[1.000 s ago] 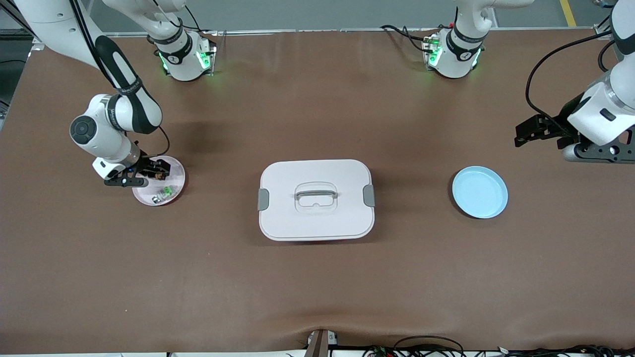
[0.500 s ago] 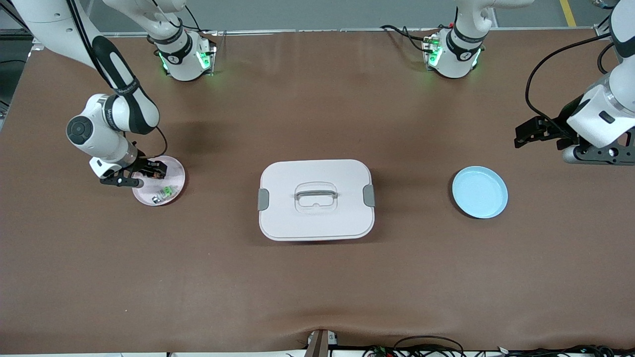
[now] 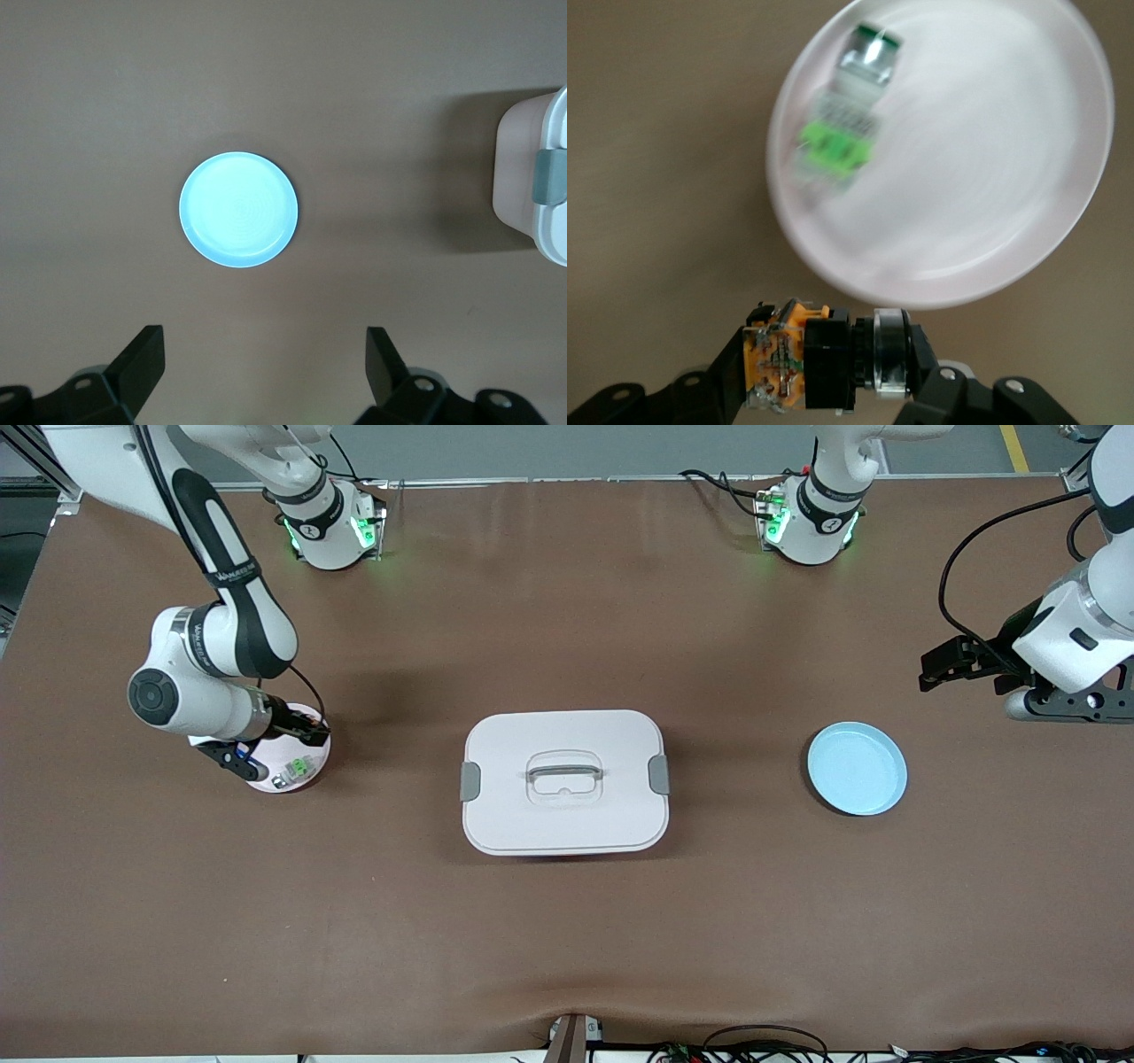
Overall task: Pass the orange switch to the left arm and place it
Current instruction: 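Lower the right gripper and grasp the orange-and-black switch, then carry the switch over the white box with the right gripper while the left gripper approaches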
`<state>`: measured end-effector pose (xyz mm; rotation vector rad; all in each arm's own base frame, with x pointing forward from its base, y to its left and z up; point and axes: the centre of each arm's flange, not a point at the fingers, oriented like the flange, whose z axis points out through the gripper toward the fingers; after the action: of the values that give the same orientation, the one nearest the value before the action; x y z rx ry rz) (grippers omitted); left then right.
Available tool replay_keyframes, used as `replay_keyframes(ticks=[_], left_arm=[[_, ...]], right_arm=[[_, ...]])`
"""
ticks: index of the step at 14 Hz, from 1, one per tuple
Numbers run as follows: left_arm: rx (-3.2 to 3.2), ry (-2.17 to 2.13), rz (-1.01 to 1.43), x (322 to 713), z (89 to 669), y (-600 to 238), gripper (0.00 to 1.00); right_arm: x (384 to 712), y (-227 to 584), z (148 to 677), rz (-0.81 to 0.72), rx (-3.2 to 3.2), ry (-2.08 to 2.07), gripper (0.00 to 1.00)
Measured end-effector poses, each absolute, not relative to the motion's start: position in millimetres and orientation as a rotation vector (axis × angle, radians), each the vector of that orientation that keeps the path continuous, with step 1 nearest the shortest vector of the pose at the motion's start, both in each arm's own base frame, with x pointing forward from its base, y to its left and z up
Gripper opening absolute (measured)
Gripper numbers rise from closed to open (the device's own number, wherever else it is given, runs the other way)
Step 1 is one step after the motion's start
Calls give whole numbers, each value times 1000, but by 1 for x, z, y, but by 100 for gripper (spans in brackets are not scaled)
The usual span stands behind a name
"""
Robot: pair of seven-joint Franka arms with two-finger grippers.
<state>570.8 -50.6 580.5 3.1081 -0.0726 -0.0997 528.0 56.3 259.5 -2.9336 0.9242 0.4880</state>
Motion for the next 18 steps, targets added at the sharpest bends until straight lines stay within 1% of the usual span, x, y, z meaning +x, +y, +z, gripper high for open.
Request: replay_keyframes(ticks=[3, 6, 10, 13, 16, 18], left_arm=[[3108, -70, -106, 572, 578, -50, 100], [3109, -67, -110, 573, 576, -49, 100], [3108, -76, -96, 573, 581, -52, 100], [3069, -132, -23, 572, 605, -76, 100], [3002, -213, 30, 567, 626, -112, 100], [2940, -231, 35, 564, 633, -126, 100]], right_arm=[[552, 103, 311, 549, -2825, 1060, 73], [565, 152, 361, 594, -2712, 1164, 73], [574, 228, 433, 586, -2535, 1280, 73], [581, 261, 482, 576, -2392, 1369, 73], [583, 292, 504, 589, -2312, 1461, 73], [583, 312, 510, 647, -2243, 1484, 73]])
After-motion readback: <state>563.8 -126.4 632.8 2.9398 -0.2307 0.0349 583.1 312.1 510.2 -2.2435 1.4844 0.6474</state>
